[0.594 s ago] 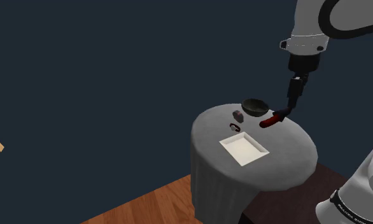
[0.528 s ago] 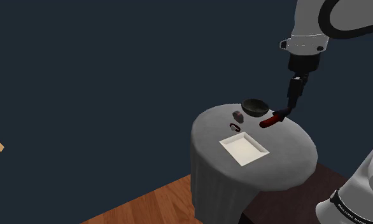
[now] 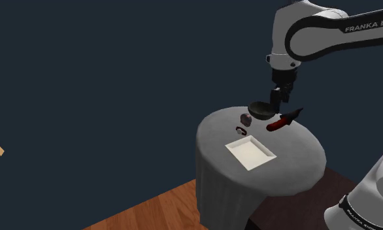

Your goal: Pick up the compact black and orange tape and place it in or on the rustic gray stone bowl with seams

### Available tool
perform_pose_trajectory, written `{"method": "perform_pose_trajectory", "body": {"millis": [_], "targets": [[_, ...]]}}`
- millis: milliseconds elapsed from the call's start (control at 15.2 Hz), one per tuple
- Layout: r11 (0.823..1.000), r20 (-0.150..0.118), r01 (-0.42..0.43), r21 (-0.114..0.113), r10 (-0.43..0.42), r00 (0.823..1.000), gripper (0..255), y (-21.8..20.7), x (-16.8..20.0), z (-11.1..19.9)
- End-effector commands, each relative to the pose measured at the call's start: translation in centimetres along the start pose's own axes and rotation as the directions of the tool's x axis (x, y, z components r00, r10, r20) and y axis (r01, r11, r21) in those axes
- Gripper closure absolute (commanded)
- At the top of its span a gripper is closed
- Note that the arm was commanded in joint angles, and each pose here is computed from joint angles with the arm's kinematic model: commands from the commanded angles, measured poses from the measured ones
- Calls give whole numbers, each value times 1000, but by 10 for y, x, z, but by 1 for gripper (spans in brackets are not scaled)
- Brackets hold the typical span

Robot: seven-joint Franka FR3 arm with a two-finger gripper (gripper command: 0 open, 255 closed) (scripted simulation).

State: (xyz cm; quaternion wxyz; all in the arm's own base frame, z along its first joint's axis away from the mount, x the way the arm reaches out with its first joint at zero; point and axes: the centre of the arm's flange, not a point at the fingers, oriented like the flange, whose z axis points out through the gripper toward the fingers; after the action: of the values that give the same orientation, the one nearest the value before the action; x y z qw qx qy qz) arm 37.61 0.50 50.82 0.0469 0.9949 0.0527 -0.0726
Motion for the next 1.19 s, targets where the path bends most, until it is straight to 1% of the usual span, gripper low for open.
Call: {"method": "perform_pose_trajectory", "body": {"millis": [0,528,1122], "targets": [[1000,5,-20,-10,20,1000,0,7,21,15],[994,29,-96,-53,98,995,0,38,106,72],[978,51,-180,-102,186,981,0,85,197,136]]}}
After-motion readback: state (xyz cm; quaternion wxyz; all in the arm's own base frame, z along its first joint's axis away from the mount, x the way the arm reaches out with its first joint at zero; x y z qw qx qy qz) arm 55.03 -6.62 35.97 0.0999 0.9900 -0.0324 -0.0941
